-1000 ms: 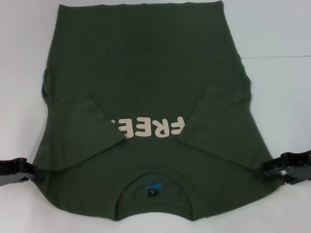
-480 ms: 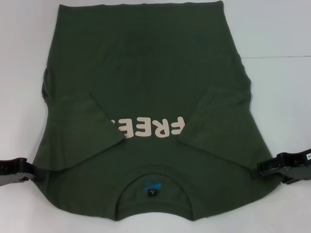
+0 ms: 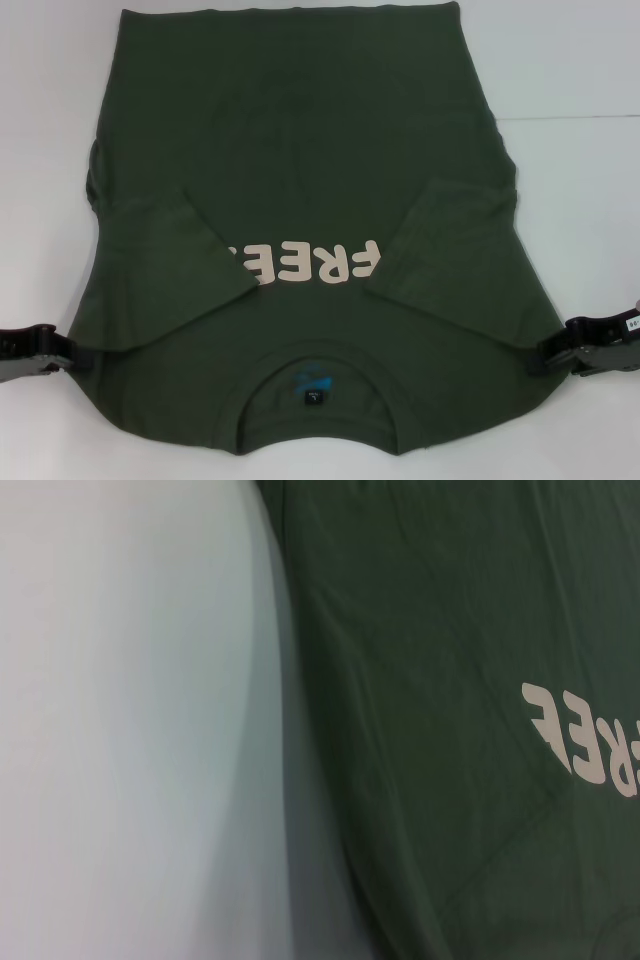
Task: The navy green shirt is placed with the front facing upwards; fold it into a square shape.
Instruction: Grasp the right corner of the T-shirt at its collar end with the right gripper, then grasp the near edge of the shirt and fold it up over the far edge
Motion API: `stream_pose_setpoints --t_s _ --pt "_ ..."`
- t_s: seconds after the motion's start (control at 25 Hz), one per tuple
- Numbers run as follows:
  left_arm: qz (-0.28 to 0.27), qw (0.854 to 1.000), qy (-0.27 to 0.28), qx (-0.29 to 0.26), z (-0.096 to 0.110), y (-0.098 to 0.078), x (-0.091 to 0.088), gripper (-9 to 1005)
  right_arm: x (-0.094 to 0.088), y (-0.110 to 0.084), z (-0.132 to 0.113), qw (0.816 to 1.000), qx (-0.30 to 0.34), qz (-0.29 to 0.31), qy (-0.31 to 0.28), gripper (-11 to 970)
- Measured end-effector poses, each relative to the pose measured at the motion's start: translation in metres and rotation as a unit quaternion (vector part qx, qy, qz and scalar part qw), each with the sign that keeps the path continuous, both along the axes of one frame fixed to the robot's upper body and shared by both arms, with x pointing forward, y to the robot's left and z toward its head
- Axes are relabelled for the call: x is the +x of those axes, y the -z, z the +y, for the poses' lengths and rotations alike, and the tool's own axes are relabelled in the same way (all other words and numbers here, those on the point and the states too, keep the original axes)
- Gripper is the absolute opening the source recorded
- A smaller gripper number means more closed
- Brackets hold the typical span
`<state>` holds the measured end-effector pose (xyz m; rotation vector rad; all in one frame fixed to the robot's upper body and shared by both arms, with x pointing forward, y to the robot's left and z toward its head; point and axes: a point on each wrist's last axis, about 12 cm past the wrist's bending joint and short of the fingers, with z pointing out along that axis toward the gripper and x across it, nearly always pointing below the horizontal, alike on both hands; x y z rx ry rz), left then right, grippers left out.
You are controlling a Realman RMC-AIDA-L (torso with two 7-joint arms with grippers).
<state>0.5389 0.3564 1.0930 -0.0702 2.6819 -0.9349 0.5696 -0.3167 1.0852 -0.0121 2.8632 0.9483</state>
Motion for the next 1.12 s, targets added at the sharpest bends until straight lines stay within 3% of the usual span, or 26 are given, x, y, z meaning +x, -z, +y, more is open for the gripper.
stream_pose_setpoints --t_s 0.12,0.44,0.68,1.12 --pt "0.0 1.0 0.0 0.0 0.0 0.0 0.0 34 0.0 0.001 0.001 1.0 -0.003 0.001 -0.002 372" --pt "-0.001 1.0 0.001 0.0 0.0 0.0 0.001 34 0.001 0.0 0.002 1.0 -0.006 -0.001 -0.008 136" --pt "-0.004 1.0 -0.001 -0.005 0.0 -0.001 0.0 34 0.002 -0.001 0.004 1.0 -0.011 -0.005 -0.024 42" --pt "0.013 0.999 0.013 -0.044 0.012 -0.007 -0.018 35 -0.013 -0.014 -0.004 0.996 0.015 0.021 -0.091 42"
